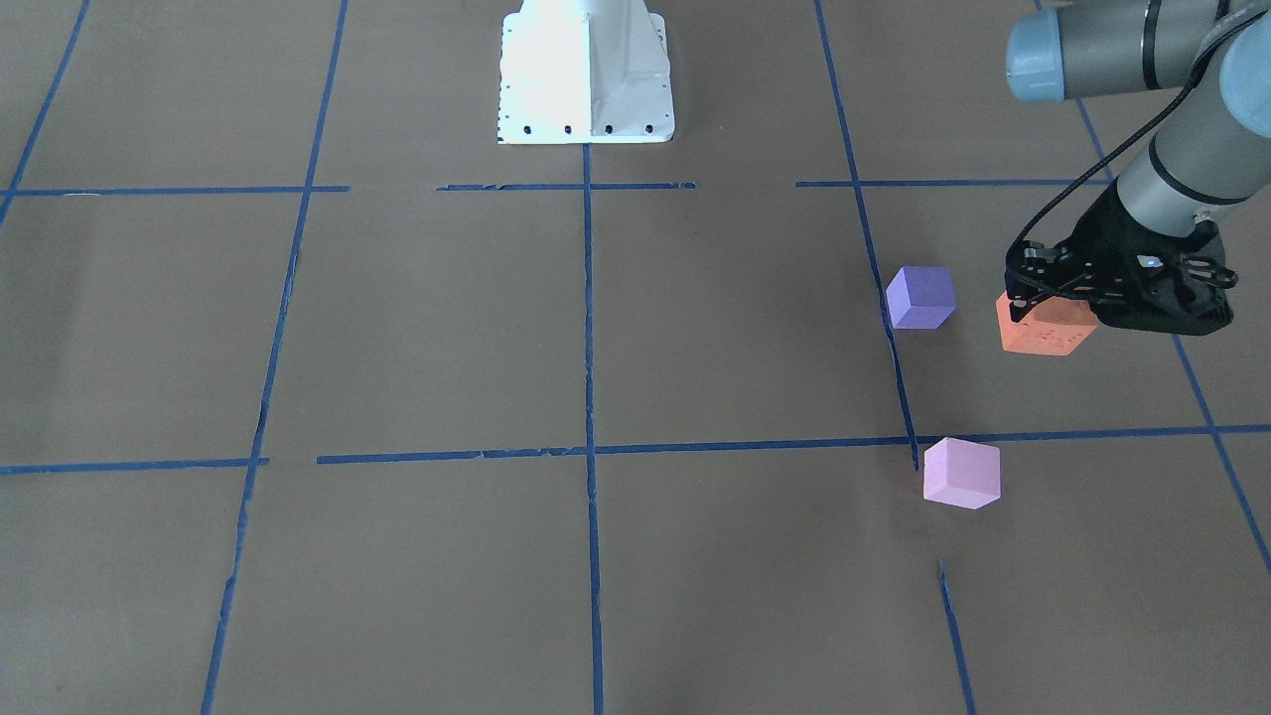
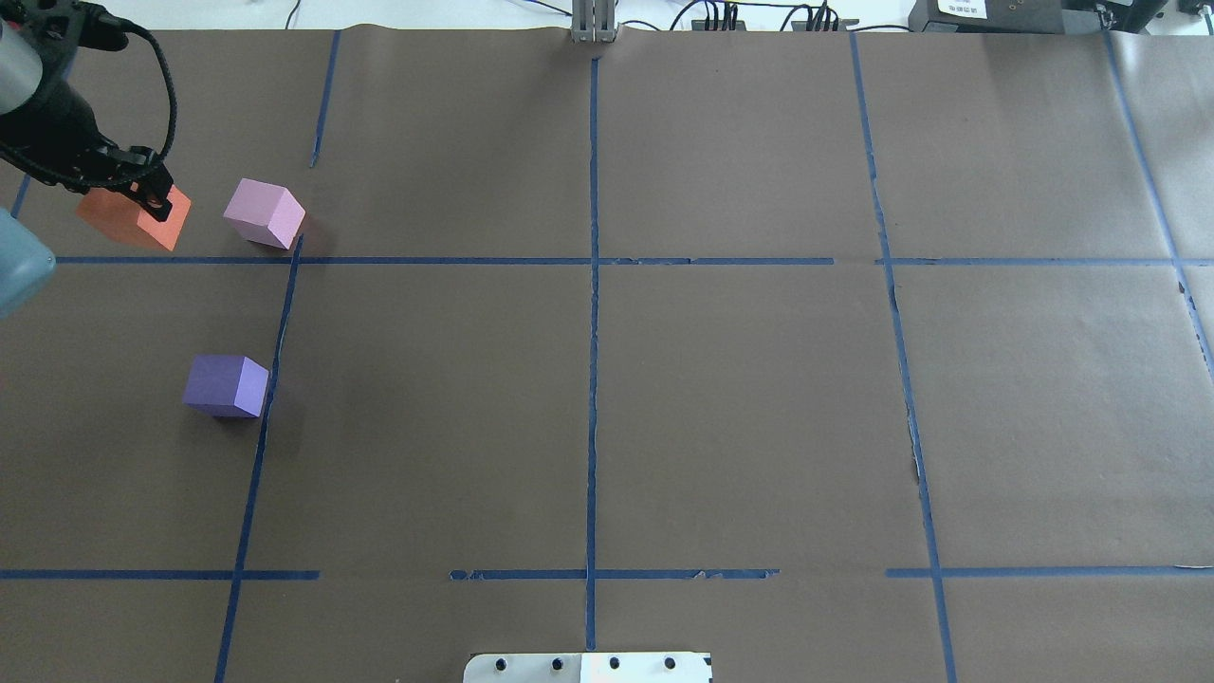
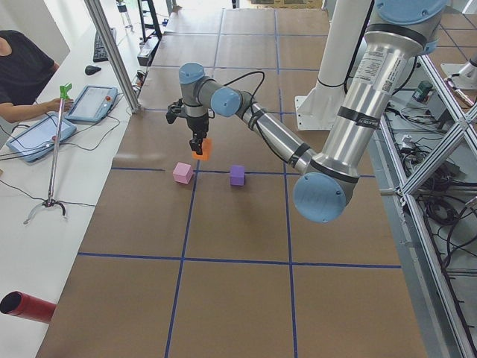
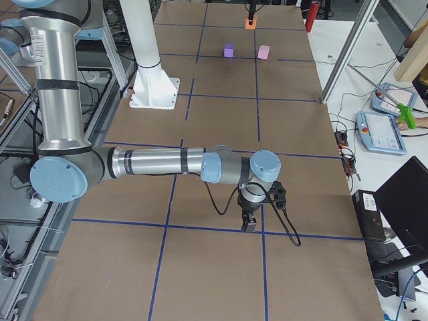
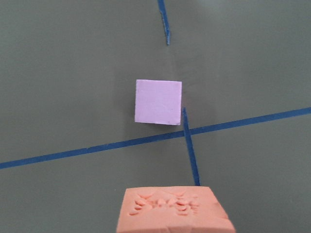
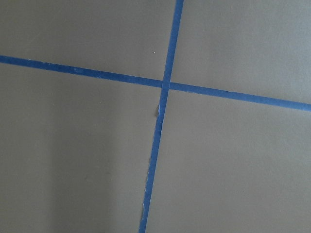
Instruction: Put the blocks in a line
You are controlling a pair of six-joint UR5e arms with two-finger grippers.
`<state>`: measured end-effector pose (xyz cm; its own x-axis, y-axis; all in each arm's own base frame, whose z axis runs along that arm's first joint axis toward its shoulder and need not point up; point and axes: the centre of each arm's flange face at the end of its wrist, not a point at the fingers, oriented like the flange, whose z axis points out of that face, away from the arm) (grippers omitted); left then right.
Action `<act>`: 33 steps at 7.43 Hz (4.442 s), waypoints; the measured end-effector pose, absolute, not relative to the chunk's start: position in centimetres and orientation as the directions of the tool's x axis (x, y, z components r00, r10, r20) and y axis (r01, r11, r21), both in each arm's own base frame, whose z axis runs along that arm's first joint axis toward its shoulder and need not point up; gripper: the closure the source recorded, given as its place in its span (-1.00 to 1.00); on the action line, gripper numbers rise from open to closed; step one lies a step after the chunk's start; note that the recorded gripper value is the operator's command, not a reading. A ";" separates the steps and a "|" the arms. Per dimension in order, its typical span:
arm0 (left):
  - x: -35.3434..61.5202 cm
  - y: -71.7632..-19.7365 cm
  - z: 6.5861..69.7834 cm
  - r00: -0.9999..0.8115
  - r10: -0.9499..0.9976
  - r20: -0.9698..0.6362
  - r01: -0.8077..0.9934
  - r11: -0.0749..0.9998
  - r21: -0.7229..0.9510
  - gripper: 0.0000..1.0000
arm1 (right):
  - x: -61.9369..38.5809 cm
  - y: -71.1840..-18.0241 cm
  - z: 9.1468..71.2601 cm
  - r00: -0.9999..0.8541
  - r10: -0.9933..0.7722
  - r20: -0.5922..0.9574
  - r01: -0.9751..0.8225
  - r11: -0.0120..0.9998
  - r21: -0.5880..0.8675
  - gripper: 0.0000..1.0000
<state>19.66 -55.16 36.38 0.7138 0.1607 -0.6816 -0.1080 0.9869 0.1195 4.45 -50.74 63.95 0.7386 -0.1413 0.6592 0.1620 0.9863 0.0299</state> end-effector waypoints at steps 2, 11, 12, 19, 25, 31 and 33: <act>20.6 -55.9 38.9 0.697 0.133 -0.705 -0.127 0.990 0.060 0.83 | 4.4 -50.7 64.0 0.738 -0.142 0.659 0.162 0.986 0.030 -1.00; 29.8 -57.3 46.9 0.657 0.133 -0.742 -0.147 0.988 0.046 0.92 | 4.4 -50.7 63.9 0.739 -0.142 0.659 0.162 0.986 0.031 -1.00; 30.6 -57.2 47.4 0.652 0.129 -0.747 -0.142 0.989 0.046 0.92 | 4.4 -50.7 63.9 0.738 -0.142 0.659 0.162 0.986 0.031 -1.00; 33.3 -55.9 48.3 0.639 0.120 -0.759 -0.143 0.989 0.036 -1.00 | 4.4 -50.7 64.0 0.739 -0.141 0.659 0.162 0.986 0.030 -1.00; 33.4 -55.9 48.0 0.627 0.134 -0.767 -0.140 0.988 0.058 -1.00 | 4.4 -50.7 64.0 0.739 -0.141 0.659 0.162 0.986 0.030 -1.00; 18.2 -58.0 40.9 0.644 0.148 -0.750 -0.056 0.988 0.146 -1.00 | 4.4 -50.7 63.9 0.739 -0.142 0.659 0.162 0.986 0.030 -1.00; 7.7 -58.0 43.7 0.683 0.217 -0.698 -0.098 0.973 0.207 -1.00 | 4.4 -50.7 63.9 0.738 -0.142 0.659 0.163 0.986 0.031 -1.00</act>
<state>7.71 -58.02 43.73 0.6828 0.2174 -0.6976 -0.0982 0.9734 0.2072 4.45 -50.74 63.94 0.7384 -0.1424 0.6592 0.1627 0.9862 0.0307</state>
